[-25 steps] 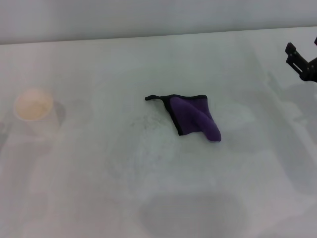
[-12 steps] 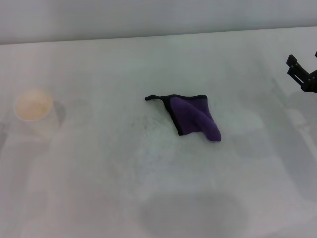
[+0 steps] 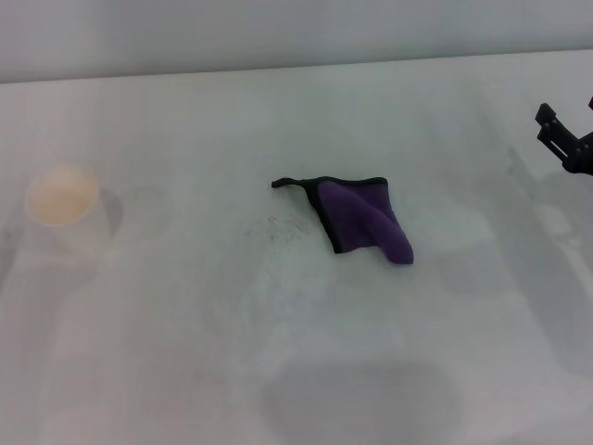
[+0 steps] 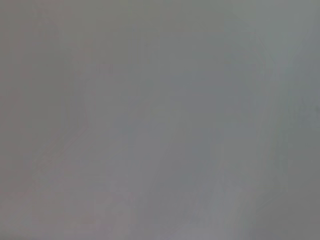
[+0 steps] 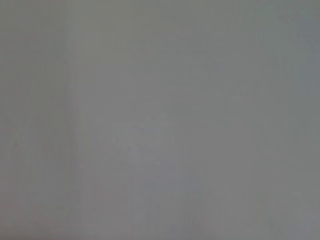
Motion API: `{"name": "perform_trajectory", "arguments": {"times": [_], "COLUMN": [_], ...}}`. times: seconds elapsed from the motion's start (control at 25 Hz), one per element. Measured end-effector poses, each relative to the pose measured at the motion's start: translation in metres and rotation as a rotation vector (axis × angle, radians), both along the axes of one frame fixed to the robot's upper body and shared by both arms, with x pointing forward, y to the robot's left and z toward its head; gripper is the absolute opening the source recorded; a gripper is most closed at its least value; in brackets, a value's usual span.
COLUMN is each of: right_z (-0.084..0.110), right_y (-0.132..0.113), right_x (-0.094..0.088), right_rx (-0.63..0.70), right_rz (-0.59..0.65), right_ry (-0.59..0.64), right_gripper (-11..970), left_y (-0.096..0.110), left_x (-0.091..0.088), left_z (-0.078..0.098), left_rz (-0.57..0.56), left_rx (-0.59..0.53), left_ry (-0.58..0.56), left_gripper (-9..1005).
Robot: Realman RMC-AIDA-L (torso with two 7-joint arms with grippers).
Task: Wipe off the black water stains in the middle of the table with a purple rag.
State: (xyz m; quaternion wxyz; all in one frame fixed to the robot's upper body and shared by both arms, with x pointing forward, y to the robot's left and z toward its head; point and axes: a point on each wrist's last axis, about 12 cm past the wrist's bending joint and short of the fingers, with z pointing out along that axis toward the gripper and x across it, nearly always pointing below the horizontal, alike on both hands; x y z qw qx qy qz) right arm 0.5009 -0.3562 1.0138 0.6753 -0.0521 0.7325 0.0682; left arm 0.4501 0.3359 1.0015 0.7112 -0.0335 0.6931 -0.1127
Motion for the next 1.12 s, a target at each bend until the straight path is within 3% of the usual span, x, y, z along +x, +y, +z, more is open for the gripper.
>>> {"name": "perform_trajectory", "arguments": {"times": [1.12], "right_z": [0.0011], "right_y": [-0.0021], "right_x": [0.0001], "right_rx": [0.011], "right_rz": [-0.008], "right_ry": [-0.004], "right_gripper": [826], "left_y": [-0.0043], "left_x": [0.0076], "left_z": [0.0028], "left_rz": [-0.016], "left_rx": [-0.005], "left_ry": [-0.012], "left_gripper": [887]}}
